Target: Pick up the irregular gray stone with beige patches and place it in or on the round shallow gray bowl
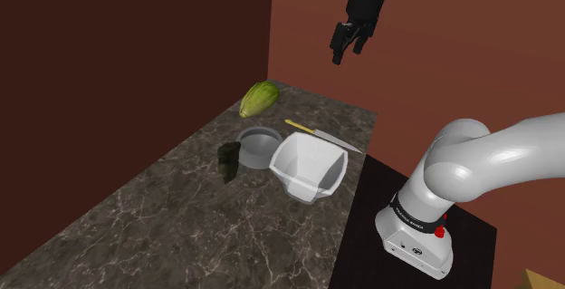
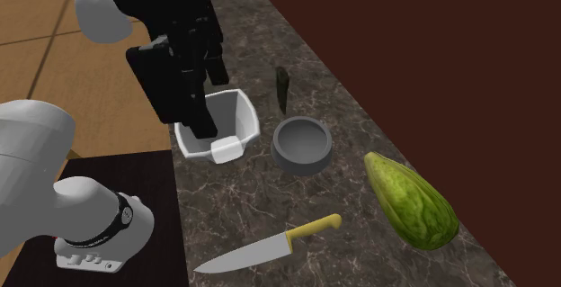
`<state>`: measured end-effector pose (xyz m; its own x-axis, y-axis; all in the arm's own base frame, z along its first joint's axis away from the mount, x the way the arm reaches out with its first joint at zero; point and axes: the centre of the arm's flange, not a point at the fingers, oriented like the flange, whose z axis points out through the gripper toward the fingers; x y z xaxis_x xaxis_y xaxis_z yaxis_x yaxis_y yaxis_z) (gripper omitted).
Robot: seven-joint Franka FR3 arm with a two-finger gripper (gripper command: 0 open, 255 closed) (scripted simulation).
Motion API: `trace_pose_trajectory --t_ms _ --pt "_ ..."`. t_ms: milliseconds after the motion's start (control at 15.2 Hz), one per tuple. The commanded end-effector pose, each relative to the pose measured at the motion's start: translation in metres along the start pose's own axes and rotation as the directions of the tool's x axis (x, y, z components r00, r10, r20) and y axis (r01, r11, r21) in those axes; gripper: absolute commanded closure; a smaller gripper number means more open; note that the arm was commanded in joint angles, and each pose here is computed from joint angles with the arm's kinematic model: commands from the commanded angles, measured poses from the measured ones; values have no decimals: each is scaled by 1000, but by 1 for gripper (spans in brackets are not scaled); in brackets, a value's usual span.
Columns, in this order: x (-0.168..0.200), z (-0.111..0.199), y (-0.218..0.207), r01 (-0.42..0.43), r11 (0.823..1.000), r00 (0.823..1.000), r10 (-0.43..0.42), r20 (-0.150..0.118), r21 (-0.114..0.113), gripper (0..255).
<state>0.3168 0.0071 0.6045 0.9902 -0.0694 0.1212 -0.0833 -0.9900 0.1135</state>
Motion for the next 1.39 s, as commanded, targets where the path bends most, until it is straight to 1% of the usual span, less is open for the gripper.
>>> trace_pose_trajectory --t_ms 0,132,330,462,660,792,990,1122,1320 --pt "0 0 0 0 1000 1000 0 0 0 0" --pt "-4 11 -23 -64 998 998 64 12 2 0" --pt "-8 27 -58 -160 987 987 160 29 3 0" --pt "-9 37 -81 -223 975 974 223 41 3 0" --pt "-8 53 -116 -316 949 947 316 58 2 0" --pt "-6 63 -140 -377 926 924 376 70 0 0" --pt "1 79 -174 -464 886 882 463 87 -4 0" --pt "7 89 -197 -520 854 850 518 98 -8 0" --pt "18 105 -230 -600 800 794 597 114 -14 0"
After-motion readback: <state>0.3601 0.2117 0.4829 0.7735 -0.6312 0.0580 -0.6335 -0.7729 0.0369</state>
